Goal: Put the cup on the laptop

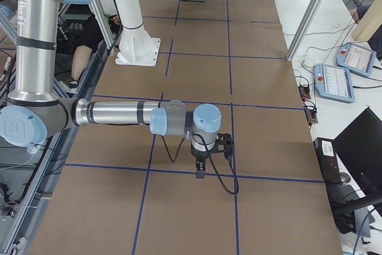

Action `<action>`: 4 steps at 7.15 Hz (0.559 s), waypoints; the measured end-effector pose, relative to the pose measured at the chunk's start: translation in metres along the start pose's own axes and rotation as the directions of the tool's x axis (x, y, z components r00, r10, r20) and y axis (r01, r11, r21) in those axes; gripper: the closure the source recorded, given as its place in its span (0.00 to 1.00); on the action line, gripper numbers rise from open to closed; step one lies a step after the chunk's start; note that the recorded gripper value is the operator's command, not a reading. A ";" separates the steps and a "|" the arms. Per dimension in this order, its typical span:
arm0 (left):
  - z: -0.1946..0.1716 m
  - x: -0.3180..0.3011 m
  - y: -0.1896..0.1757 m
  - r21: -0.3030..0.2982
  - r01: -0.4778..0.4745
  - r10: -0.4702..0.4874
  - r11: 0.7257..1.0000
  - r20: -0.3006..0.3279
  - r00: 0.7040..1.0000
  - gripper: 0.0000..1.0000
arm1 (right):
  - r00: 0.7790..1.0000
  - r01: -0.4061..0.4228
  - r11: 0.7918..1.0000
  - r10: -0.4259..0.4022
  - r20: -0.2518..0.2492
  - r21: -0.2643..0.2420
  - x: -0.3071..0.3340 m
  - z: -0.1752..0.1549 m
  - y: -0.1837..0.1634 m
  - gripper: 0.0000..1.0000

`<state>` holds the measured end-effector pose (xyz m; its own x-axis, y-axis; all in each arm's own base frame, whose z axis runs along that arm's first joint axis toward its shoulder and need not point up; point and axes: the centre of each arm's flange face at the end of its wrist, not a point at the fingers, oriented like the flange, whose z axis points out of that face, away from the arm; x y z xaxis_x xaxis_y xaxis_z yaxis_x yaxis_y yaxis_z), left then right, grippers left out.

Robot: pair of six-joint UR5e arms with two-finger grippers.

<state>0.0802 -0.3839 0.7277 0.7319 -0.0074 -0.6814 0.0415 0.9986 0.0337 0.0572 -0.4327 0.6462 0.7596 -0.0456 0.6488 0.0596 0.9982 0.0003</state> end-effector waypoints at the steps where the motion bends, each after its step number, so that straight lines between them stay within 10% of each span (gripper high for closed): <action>1: 0.000 0.000 0.000 0.000 -0.002 0.002 1.000 -0.001 1.000 0.00 | 1.000 0.000 1.000 0.000 0.000 0.000 0.000 0.000 0.000 0.00; 4: -0.003 0.004 0.000 -0.003 -0.010 0.010 1.000 -0.018 1.000 0.00 | 1.000 0.001 1.000 -0.001 0.000 0.001 0.000 0.000 0.000 0.00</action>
<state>0.0808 -0.3835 0.7225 0.7201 0.0032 -0.6938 0.0324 0.9987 0.0382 0.0572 -0.4328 0.6462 0.7597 -0.0461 0.6486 0.0596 0.9982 0.0011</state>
